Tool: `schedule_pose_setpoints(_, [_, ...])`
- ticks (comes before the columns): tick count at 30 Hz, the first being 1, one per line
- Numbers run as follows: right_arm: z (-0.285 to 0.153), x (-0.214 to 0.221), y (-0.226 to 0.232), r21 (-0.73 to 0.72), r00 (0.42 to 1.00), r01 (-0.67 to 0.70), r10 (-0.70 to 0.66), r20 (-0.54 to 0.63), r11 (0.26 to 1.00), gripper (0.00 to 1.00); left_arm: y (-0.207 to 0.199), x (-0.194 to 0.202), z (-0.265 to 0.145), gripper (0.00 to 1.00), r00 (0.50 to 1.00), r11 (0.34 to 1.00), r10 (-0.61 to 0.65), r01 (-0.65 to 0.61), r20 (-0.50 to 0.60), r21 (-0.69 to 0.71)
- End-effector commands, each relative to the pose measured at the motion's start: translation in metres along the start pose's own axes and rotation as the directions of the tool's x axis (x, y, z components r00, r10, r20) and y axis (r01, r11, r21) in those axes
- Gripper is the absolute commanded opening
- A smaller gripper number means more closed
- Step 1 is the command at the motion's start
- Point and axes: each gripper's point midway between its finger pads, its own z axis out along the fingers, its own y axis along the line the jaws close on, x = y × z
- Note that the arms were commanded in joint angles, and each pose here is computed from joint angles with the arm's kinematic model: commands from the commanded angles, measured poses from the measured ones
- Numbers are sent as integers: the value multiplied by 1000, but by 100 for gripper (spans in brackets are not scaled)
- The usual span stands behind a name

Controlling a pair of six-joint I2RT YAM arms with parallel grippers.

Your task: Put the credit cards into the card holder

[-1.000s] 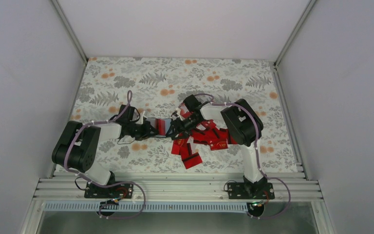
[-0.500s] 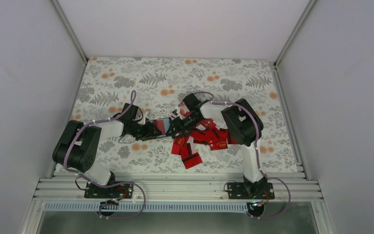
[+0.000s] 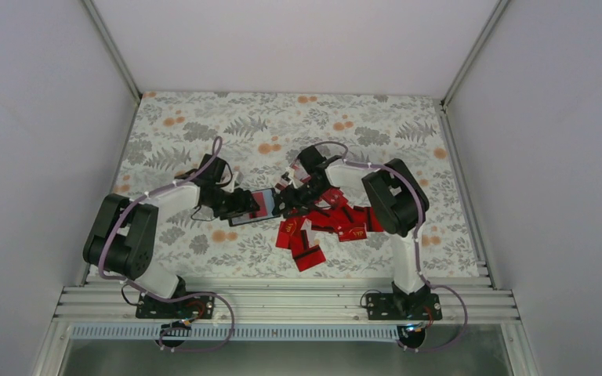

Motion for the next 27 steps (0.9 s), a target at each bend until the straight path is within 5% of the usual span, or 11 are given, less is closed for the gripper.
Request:
schedule_pose_setpoints(1, [-16, -12, 0, 70, 998, 26, -29, 54, 997, 53, 7, -10, -8, 68, 1000, 996, 14, -11, 27, -90])
schedule_pose_setpoints(27, [-6, -50, -13, 91, 993, -38, 27, 113, 995, 34, 6, -30, 14, 32, 999, 992, 6, -2, 33, -128])
